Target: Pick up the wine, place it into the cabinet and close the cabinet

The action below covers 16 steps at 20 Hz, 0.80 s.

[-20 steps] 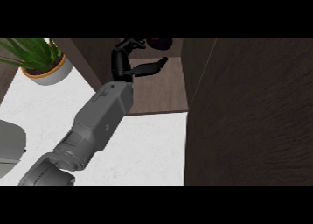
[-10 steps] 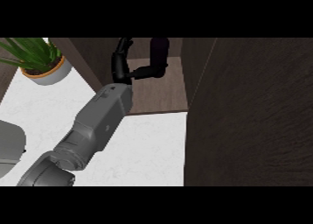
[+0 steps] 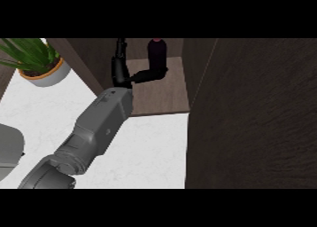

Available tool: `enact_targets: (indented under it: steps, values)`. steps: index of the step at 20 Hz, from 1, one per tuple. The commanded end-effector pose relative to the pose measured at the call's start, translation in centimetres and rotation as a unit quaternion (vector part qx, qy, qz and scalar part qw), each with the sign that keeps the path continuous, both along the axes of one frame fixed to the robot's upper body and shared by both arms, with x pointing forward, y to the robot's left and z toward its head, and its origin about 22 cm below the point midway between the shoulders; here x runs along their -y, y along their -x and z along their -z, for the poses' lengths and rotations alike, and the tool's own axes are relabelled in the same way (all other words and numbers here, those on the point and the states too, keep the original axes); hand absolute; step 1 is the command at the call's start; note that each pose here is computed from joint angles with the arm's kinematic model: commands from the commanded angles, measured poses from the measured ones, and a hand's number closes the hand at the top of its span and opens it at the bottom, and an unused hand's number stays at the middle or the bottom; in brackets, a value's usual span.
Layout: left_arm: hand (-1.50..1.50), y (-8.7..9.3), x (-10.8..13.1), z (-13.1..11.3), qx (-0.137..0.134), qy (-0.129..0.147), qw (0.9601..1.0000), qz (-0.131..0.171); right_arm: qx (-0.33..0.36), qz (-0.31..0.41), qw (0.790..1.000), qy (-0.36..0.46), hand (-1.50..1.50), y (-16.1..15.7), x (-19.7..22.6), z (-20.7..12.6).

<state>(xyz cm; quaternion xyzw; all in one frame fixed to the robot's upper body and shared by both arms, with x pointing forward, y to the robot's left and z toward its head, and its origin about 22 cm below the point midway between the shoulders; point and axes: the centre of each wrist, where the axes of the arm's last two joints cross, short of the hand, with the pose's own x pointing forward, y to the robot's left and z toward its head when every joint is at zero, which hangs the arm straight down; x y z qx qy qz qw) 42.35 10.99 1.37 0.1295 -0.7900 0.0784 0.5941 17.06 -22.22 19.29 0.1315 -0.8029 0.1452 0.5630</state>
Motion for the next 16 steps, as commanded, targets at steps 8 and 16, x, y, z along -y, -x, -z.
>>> enact_targets:
  steps: [8,16]
  values:
    - [-1.50,0.4,-2.8,1.5,0.006,0.006,1.0000,-0.001,0.018,-0.007,1.000,-0.015,-1.50,1.3,0.4,-1.0]
    - [-1.50,1.6,-1.5,3.2,0.011,0.018,0.9986,0.048,0.008,-0.004,1.000,-0.022,-1.50,1.0,0.7,-0.5]
